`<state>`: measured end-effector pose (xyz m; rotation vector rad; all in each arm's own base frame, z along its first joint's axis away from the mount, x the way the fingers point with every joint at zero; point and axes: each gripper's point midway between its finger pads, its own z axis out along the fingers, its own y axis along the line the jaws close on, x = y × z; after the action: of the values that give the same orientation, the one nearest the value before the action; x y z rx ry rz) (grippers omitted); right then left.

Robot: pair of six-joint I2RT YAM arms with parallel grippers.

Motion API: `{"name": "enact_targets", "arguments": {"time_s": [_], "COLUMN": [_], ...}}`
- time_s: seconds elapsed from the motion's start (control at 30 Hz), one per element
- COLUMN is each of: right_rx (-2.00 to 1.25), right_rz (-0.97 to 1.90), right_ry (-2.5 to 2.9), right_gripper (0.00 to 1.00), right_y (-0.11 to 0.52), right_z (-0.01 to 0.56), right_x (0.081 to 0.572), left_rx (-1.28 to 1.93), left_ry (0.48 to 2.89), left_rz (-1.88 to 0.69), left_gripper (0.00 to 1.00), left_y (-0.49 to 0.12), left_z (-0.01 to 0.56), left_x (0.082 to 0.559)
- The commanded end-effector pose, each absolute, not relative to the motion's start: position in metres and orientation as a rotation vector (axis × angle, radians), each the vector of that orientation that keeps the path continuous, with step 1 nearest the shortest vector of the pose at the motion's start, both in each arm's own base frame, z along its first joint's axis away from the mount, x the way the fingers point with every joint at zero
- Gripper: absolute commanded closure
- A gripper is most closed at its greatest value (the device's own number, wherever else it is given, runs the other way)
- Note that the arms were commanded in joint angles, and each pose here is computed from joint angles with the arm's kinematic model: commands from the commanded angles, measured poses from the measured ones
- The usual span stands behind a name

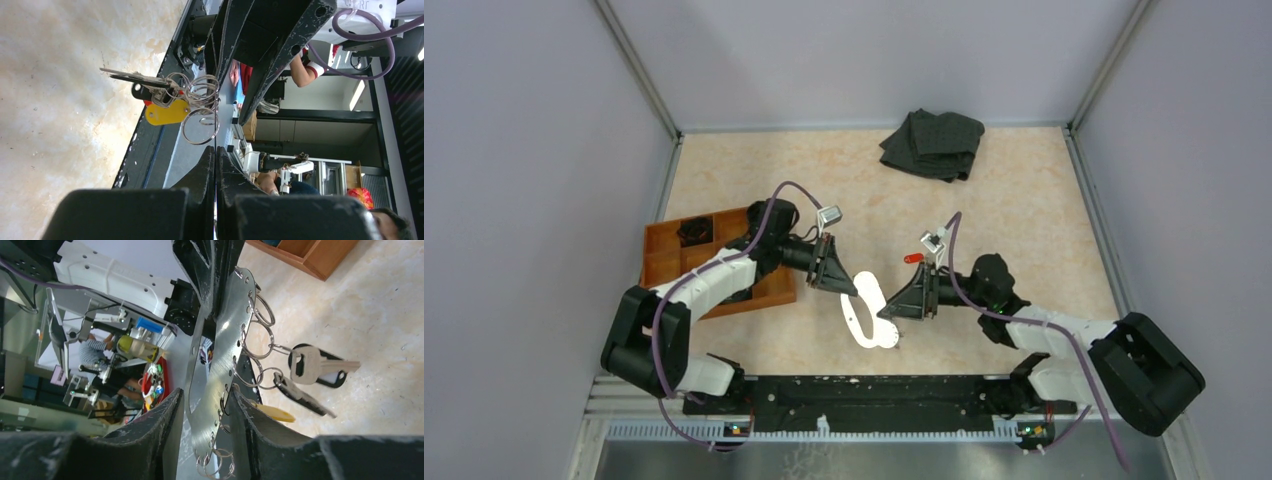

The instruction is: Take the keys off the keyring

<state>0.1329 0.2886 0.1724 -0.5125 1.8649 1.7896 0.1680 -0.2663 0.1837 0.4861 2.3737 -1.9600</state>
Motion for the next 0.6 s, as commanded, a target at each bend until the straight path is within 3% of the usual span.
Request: {"name": "enact_targets", "arguments": {"time_s": [0.0,0.33,0.47,0.57], "right_rx": [-0.591,-0.483,-0.43,-0.391], "right_rz": [1.821,1.849,1.851,1.843], "right_ry": [1.801,1.89,1.883,1.888], "right_gripper": [0.64,0.83,1.0,1.0], "right_y": [0.296,0.3,0.301,0.301], "right_z": [0.193,0.188,0.194,0.198], "right_x": [0.137,0.145,0.15,0.155], "left_rx": [0.522,0.508,0.493,0.475], "left_ry": [2.298,2.252,2.238,2.244], "left_rz": [-1.935,-1.894,-1.889,-1.885], "left_gripper": [1.0,1.0,1.0,0.99], "left_y": [-0.274,-0.276,-0.277,-0.277], "left_z": [0.199,0.204,0.206,0.207], "left_x": [0.182,0.189,0.19,0.191]}}
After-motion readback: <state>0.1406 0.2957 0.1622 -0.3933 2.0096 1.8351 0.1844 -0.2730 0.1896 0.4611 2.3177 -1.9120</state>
